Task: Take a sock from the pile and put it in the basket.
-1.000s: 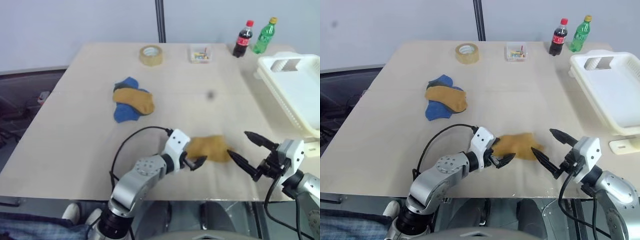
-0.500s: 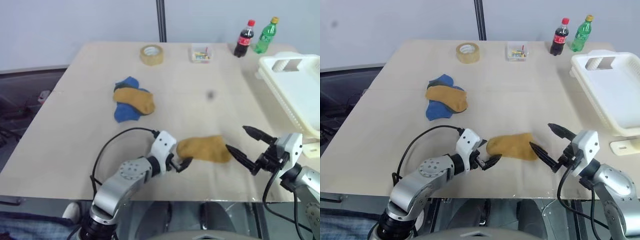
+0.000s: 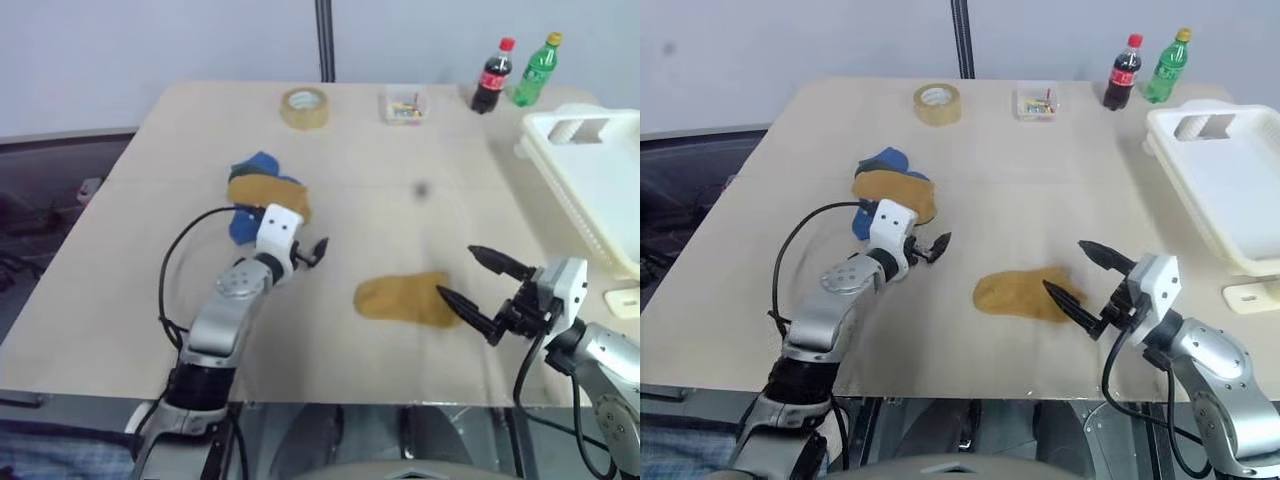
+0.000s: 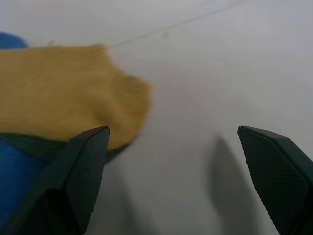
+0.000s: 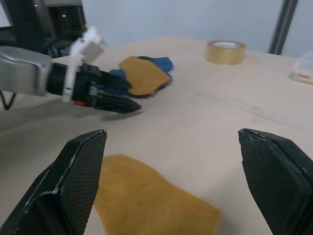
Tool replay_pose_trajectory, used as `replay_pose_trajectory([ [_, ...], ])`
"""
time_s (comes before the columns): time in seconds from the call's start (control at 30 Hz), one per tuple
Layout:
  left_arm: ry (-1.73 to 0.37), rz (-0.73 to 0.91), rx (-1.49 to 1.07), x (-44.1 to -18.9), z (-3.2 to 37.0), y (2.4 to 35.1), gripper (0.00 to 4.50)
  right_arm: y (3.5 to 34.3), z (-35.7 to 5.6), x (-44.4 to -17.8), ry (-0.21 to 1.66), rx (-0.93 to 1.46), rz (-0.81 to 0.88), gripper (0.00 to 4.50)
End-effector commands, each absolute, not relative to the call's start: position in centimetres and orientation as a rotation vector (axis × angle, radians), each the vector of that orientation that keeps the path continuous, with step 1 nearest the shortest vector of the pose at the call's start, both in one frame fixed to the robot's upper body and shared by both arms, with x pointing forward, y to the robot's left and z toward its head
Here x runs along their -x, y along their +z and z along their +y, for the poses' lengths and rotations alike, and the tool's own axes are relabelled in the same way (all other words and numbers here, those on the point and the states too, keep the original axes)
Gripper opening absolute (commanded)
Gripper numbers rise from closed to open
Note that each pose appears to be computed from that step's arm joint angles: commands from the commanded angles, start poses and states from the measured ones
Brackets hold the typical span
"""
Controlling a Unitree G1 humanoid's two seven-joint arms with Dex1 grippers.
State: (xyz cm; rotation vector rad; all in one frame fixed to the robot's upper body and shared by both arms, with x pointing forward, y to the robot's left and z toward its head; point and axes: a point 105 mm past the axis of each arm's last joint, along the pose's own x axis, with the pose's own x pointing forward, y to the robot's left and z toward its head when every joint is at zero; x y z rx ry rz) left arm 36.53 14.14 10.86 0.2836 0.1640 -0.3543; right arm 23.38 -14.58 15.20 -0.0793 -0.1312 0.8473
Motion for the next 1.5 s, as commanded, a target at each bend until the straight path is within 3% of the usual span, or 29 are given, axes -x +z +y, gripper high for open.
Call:
replay_pose_trajectory([
  [0.03, -0.308, 0.066, -0.325, -37.9, 13.9, 12.9, 4.48, 16.2, -14.1, -23.0, 0.861, 0.084, -0.178, 4.5],
  [0.77, -0.221, 0.067, -0.368, -39.5, 14.8, 12.6, 4.48, 15.8, -13.7, -22.7, 0.883, 0.088, -0.174, 4.5],
  [0.87, -0.221, 0.062, -0.372, -39.5, 14.6, 12.7, 3.76, 15.6, -13.8, -22.6, 0.881, 0.09, -0.168, 4.5],
  [0.93, -0.225, 0.058, -0.379, -39.4, 14.4, 12.7, 2.76, 15.5, -13.8, -22.6, 0.881, 0.089, -0.166, 4.5],
  [0.97, -0.227, 0.057, -0.381, -39.4, 14.3, 12.7, 2.76, 15.4, -13.7, -22.6, 0.88, 0.089, -0.165, 4.5],
  [1.0, -0.228, 0.056, -0.382, -39.4, 14.3, 12.7, 2.17, 15.4, -13.7, -22.6, 0.88, 0.089, -0.165, 4.5],
  [1.07, -0.227, 0.056, -0.38, -39.4, 14.3, 12.7, 1.46, 15.4, -13.7, -22.6, 0.88, 0.09, -0.164, 4.5],
  [1.17, -0.227, 0.056, -0.379, -39.4, 14.2, 12.7, 0.05, 15.3, -13.7, -22.6, 0.879, 0.093, -0.162, 4.5],
  [1.33, -0.255, 0.047, -0.329, -39.3, 13.2, 13.5, 0.01, 15.1, -13.7, -22.8, 0.876, 0.095, -0.161, 4.5],
  [1.5, -0.362, 0.037, -0.273, -39.1, 9.6, 14.8, 0.01, 15.0, -13.6, -22.8, 0.873, 0.097, -0.162, 4.5],
])
